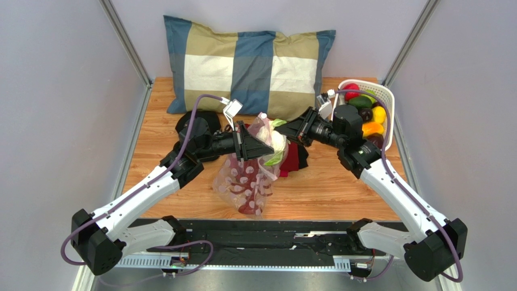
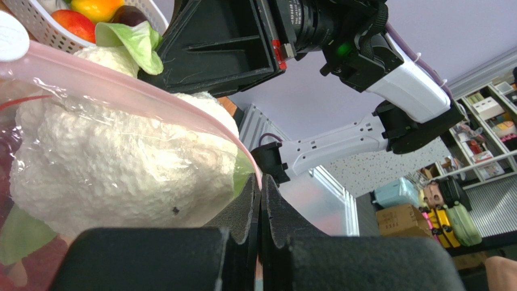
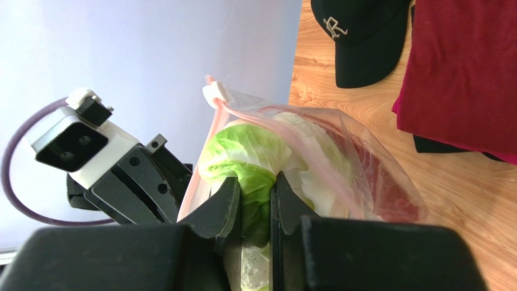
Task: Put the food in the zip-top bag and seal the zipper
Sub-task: Place the fake vegetable in the zipper food storage bag.
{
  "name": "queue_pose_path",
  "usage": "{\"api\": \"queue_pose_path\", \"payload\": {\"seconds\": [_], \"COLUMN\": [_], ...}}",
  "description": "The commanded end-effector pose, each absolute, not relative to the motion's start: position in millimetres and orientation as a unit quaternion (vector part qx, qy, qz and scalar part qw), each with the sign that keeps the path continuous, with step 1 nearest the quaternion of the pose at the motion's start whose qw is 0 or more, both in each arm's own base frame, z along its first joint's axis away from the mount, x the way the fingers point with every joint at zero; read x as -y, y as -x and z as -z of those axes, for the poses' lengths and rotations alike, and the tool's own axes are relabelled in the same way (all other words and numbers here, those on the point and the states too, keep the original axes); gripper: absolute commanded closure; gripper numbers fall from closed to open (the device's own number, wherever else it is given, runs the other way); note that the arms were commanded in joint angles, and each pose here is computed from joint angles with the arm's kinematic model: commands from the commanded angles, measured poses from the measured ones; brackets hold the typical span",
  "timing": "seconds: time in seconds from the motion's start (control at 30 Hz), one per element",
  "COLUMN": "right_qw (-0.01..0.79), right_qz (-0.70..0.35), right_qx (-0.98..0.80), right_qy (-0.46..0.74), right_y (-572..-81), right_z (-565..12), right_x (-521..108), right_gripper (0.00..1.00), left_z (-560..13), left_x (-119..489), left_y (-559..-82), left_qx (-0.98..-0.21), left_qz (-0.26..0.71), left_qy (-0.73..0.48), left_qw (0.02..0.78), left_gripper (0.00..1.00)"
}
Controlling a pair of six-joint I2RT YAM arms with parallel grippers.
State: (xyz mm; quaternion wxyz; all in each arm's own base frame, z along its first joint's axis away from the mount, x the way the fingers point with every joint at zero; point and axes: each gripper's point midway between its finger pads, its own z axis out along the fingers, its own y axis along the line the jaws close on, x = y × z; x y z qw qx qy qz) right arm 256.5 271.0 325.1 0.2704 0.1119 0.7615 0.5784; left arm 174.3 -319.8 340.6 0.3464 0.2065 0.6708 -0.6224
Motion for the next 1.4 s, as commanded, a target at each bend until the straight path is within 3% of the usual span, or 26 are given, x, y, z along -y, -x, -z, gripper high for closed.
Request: {"api": "queue_pose_path", "payload": {"seconds": [0.0,0.2,0.47,0.7,0.8,1.23,1.27,1.37], "right_qw": [0.299,0.355,0.39,0.306,0.239,0.115,0.121,0.108], "right_qz": [-0.587,-0.519,-0.497,-0.554,-0.597,-0.657,-0.662,-0.667], "right_qx": [-0.742,-0.767,-0.77,-0.737,-0.723,-0.676,-0.669,-0.655], "right_qy": [-0.128,-0.125,0.084,0.236,0.252,0.313,0.317,0.338], "right_y": [-255.8,-253.9,-204.7,-143.6,-123.4,-88.9,-88.9,-79.6], "right_z": [-362.7,-321.0,-308.3,-298.5,-292.1,-316.6,-319.2,-326.9], "right_x": [-268.6,-277.6,-303.2,-305.4,-313.4,-297.9,-300.2,-303.0], "right_gripper": [1.0,1.0,1.0,1.0,1.0,0.99,0.97,0.79], "left_z": [-368.1,-375.8,-388.9,-386.9,-389.9,-387.2,-388.3,-390.0], "left_x": [318.1,324.3,321.8,314.9,314.9,305.4,305.3,305.6], "left_y": [-163.2,-167.1,-162.2,-153.5,-150.2,-136.2,-135.6,-130.0], "left_qx": [-0.629,-0.624,-0.608,-0.599,-0.586,-0.559,-0.554,-0.54], "left_qz": [0.65,0.668,0.669,0.661,0.664,0.641,0.64,0.641], "left_qy": [-0.218,-0.202,-0.222,-0.243,-0.257,-0.318,-0.322,-0.343], "left_qw": [0.366,0.351,0.366,0.381,0.386,0.42,0.423,0.424], "left_gripper": [1.0,1.0,1.0,1.0,1.0,1.0,1.0,1.0]}}
